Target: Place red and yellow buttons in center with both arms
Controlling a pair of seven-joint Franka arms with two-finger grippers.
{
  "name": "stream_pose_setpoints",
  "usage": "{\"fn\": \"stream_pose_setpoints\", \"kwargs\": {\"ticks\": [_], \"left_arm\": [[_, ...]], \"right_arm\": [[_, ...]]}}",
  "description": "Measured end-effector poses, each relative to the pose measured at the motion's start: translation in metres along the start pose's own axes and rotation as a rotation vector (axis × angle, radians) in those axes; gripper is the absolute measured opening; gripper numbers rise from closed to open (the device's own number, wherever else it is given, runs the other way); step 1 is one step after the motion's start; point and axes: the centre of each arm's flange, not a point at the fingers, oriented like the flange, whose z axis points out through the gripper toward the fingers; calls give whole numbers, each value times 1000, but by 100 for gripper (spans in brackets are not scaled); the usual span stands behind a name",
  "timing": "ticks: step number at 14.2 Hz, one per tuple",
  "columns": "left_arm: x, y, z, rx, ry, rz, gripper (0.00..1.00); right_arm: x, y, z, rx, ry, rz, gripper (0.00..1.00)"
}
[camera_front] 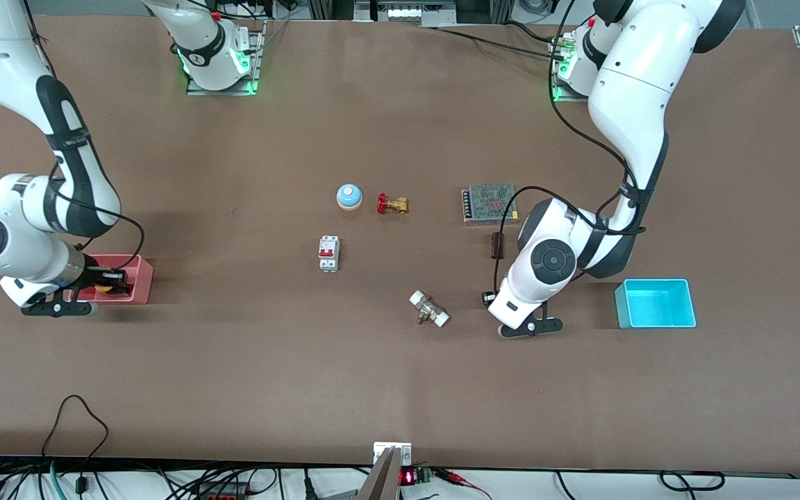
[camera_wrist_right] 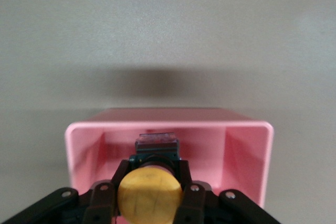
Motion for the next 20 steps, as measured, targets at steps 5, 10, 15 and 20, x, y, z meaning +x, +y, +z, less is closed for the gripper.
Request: {"fn": "stream_pose_setpoints", "kwargs": {"ticks": [5,10,15,20], "left_arm": [[0,0,0,1,1,0,96],[7,2,-59,-11,40,23,100],[15,-50,-206,26,65,178,100],[44,-169,-302,60,27,335,100]], "right_arm": [[-25,-39,-134,23,-39,-39,41],[-35,-164,-135,87,-39,9,41],[-34,-251,-53,88,-40,-37,41],[-32,-260,-4,44,-48,-45,41]]}}
